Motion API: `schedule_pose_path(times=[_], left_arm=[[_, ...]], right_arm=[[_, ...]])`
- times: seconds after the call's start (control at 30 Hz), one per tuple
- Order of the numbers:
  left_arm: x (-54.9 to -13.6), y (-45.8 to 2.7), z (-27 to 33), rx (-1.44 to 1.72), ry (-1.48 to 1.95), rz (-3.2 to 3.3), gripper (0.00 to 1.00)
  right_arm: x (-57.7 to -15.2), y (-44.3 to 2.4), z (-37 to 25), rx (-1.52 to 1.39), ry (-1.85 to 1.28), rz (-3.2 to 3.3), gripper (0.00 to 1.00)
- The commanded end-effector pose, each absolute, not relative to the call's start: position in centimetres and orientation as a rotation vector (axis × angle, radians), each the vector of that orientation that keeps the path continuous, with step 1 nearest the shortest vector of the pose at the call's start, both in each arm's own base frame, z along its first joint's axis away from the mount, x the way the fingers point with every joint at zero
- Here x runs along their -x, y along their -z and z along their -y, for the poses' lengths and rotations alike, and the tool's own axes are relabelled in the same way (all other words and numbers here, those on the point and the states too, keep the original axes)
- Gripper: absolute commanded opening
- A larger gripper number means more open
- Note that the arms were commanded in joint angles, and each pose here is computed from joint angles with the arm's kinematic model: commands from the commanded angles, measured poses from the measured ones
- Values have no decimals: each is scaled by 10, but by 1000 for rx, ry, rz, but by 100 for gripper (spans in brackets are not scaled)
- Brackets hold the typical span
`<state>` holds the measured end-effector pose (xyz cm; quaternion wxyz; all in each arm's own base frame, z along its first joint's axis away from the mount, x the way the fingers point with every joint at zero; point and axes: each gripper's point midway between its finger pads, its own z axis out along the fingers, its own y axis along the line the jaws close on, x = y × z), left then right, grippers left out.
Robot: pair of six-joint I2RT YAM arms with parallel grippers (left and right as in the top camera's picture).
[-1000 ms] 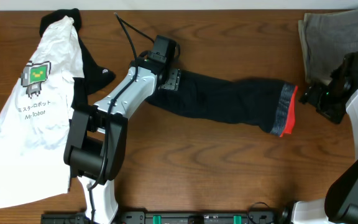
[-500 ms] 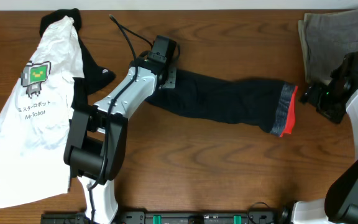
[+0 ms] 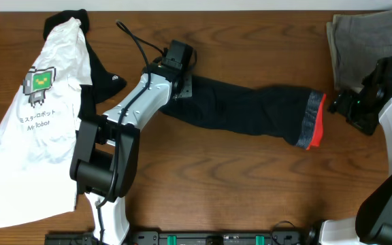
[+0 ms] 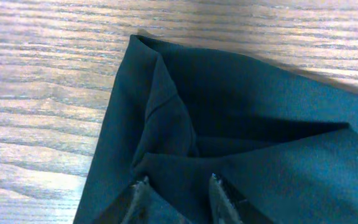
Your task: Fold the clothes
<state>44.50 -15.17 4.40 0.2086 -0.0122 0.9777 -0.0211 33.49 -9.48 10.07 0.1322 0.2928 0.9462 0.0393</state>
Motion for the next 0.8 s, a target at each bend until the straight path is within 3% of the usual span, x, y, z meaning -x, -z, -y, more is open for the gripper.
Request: schedule_pose_path(times=[0.0, 0.2, 0.5, 0.77], left_arm=[[-439, -33, 149, 63, 44, -2748, 27], [-440, -33, 150, 135, 60, -2745, 6], [-451, -52, 173, 92, 144, -2691, 6], [-453, -79, 231, -36, 264, -2614, 6]], right_arm=[[-339, -111, 93, -804, -107, -2727, 80], [-339, -111, 93, -804, -107, -2727, 80], [-339, -111, 93, -805, -108, -2731, 80], [-337, -110, 92, -808, -109, -2737, 80]])
